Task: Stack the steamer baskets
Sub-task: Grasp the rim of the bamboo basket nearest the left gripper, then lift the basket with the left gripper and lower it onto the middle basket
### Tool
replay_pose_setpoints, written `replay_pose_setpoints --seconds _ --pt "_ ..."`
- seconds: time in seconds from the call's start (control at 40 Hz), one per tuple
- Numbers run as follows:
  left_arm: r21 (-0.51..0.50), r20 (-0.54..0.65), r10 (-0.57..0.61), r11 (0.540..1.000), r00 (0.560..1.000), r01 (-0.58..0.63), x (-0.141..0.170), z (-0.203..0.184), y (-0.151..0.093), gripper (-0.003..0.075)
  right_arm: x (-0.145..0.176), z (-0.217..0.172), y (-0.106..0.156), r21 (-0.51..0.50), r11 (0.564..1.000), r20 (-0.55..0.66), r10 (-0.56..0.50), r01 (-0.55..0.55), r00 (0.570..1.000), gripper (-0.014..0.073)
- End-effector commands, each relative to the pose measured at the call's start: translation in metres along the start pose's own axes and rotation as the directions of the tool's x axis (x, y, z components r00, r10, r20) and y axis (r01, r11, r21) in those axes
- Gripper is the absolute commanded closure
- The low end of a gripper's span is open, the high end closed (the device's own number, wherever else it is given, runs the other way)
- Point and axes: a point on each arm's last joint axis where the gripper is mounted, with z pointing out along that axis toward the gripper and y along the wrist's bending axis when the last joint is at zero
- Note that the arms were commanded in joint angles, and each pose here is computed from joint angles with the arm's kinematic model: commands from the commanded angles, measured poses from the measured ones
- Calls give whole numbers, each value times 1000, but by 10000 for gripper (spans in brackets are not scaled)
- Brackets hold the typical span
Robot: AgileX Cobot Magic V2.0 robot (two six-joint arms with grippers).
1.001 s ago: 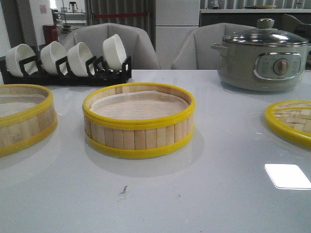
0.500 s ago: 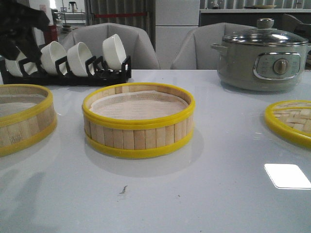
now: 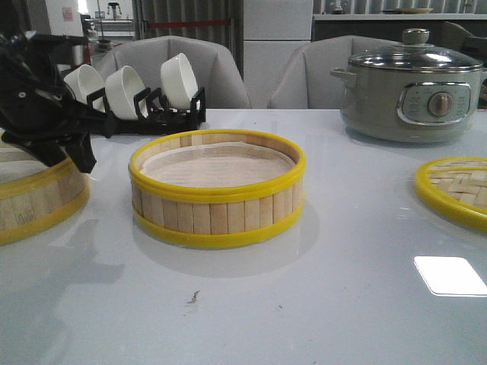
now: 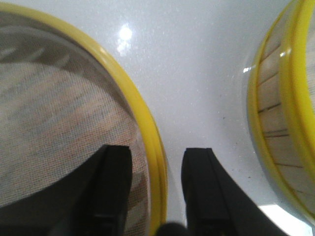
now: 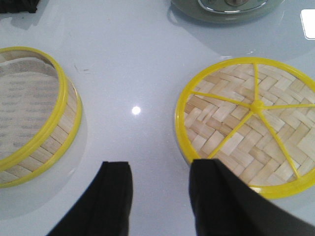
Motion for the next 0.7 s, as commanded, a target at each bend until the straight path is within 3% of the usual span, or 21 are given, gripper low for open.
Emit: replay_pose_setpoints --seconds 0.0,0.13,0.25,0.3,0.55,0.68 --pt "14 93 -13 1000 996 11 -17 -19 -3 394 -19 -9 2 -3 1000 116 -11 11 993 198" --pt "15 95 -14 1000 995 12 -18 -20 -3 443 -19 -9 2 -3 1000 116 -11 11 993 198" --pt "16 112 -14 1000 994 13 -20 -26 -3 649 -19 -9 2 -3 1000 117 -11 11 993 198" --pt "20 125 -20 1000 992 18 -24 -31 -3 617 -19 -9 2 -3 1000 119 -11 11 993 198" --pt "45 238 -31 999 971 21 -61 -73 -11 635 -21 -10 2 -4 1000 137 -5 6 990 198" --pt "79 293 -2 997 956 -22 -82 -102 -34 635 -21 -10 2 -3 1000 141 -5 6 990 198"
